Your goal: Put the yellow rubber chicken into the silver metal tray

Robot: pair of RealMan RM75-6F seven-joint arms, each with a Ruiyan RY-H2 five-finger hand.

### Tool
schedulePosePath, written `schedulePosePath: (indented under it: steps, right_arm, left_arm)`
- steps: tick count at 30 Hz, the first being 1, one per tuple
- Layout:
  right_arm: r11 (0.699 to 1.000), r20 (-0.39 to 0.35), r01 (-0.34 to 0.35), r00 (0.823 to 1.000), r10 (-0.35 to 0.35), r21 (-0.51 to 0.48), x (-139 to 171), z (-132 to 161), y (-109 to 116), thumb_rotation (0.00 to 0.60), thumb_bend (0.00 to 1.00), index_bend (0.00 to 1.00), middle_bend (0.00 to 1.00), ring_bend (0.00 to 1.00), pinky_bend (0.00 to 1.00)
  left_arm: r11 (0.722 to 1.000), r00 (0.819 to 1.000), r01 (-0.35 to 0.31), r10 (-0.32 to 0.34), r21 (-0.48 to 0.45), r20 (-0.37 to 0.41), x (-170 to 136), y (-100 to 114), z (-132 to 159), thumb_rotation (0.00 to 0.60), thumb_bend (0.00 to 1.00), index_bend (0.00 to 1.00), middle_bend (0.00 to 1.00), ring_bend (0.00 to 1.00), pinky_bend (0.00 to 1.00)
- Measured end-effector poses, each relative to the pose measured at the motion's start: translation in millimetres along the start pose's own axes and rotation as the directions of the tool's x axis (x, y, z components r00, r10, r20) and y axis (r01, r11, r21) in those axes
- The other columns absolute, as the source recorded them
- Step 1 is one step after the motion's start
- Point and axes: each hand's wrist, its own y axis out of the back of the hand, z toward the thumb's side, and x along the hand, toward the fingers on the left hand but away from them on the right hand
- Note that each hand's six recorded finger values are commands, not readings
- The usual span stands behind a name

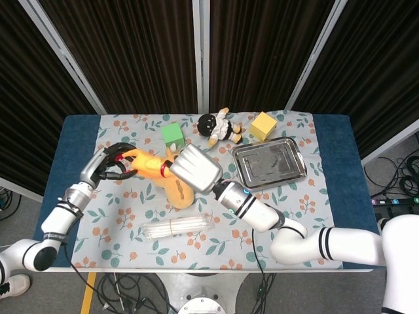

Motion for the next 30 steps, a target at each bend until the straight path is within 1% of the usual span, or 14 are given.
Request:
schedulePosePath:
  steps: [5, 8, 10, 14, 18, 21, 26, 30]
  right_arm:
    - [0.999, 0.017, 0.001, 1.000, 0.000, -0.039, -2.5, -11.7, -2.4, 0.600, 0.30, 0.92, 0.77, 0.75, 0.99]
    - [0.998, 0.018, 0.001, 1.000, 0.000, -0.066, -3.3, -14.7, -2.4, 0.600, 0.30, 0.92, 0.77, 0.75, 0.99]
    - [0.997, 0.013, 0.001, 1.000, 0.000, -0.080, -3.8, -15.2, -1.9, 0.600, 0.30, 0.92, 0.77, 0.75, 0.99]
    - [0.998, 0.003, 0.008, 1.000, -0.008, -0.068, -5.7, -13.7, -0.7, 0.600, 0.30, 0.92, 0.77, 0.75, 0.99]
    - [0.997, 0.001, 0.017, 1.000, -0.017, -0.072, -9.3, -11.0, 1.4, 0.600, 0.30, 0.92, 0.77, 0.75, 0.99]
    - [0.997, 0.002, 0.028, 1.000, -0.028, -0.077, -13.0, -7.3, 4.0, 0.600, 0.30, 0.92, 0.77, 0.75, 0.99]
    - [0.996, 0.007, 0.037, 0.999, -0.036, -0.077, -17.4, -1.6, 6.5, 0.600, 0.30, 0.92, 0.77, 0.75, 0.99]
    - [0.996, 0.016, 0.048, 0.999, -0.047, -0.071, -21.1, 1.5, 8.6, 0.600, 0.30, 0.92, 0.77, 0.75, 0.99]
  left_arm:
    - [0.999, 0.999, 0.025, -0.025, 0.022, 0.036, -11.3, 2.4, -3.9, 0.600, 0.23, 0.21, 0.16, 0.11, 0.24]
    - [0.999, 0.998, 0.035, -0.037, 0.036, 0.057, -16.6, 6.1, -6.3, 0.600, 0.21, 0.20, 0.14, 0.10, 0.22]
    - [0.998, 0.996, 0.043, -0.046, 0.042, 0.072, -19.5, 8.7, -7.0, 0.600, 0.20, 0.20, 0.13, 0.09, 0.21]
    - [0.995, 0.992, 0.069, -0.076, 0.066, 0.099, -23.5, 9.4, -5.4, 0.600, 0.18, 0.20, 0.12, 0.09, 0.21]
    - [0.989, 0.984, 0.115, -0.126, 0.093, 0.123, -25.7, 3.6, 0.5, 0.600, 0.17, 0.19, 0.12, 0.09, 0.21]
    - [0.984, 0.979, 0.136, -0.151, 0.112, 0.136, -23.0, -0.7, 6.5, 0.600, 0.17, 0.19, 0.12, 0.09, 0.21]
    - [0.980, 0.978, 0.151, -0.167, 0.131, 0.127, -16.7, -6.9, 10.3, 0.600, 0.16, 0.19, 0.12, 0.09, 0.21]
    - [0.974, 0.975, 0.180, -0.196, 0.141, 0.109, -12.0, -15.2, 11.5, 0.600, 0.16, 0.19, 0.12, 0.09, 0.21]
